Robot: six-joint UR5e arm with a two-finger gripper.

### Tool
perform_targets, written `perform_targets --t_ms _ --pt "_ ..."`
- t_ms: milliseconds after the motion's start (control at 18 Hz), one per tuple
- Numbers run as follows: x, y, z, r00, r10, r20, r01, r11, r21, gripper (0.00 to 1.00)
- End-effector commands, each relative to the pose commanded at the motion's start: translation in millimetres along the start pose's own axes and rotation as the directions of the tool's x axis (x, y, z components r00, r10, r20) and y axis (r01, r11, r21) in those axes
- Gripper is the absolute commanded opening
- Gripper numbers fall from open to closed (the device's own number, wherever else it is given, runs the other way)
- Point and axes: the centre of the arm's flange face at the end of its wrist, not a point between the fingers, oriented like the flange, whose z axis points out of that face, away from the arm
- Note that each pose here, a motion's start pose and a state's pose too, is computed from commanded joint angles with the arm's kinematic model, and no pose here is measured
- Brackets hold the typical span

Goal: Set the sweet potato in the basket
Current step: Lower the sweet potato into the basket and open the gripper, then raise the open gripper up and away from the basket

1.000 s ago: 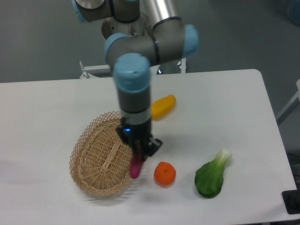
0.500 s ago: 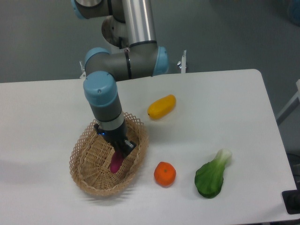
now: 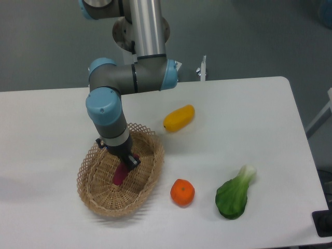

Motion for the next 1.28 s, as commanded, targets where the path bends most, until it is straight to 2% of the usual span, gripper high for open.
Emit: perform_targets --t_ms 111,167,222,444,667,778,889,1111,1278 --pt "-2 -1 -3 1.0 -0.002 0.008 0.002 1.0 0.004 0.89" --pt "-3 -2 -6 1.0 -0.006 0.014 0.006 1.0 0.009 0.96" --pt "-5 -3 -10 1.0 -0.01 0.019 0.009 1.0 0.015 0.99" --pt "-18 -3 -27 0.998 -0.03 0.05 0.028 0.999 0.031 1.0" --pt "-59 24 -57 0.981 -0.17 0.092 0.163 0.983 0.078 1.0" --pt "-74 34 -73 0.97 -0.212 0.12 0.201 0.975 0.096 1.0" --pt "-95 60 -87 0.957 -0.252 0.142 0.238 0.965 0.11 1.0" --pt "-140 104 -125 0.92 -0.334 0.206 0.307 0.939 0.152 1.0" --pt "-167 148 -145 0.922 -0.295 0.252 0.27 0.954 0.128 1.0"
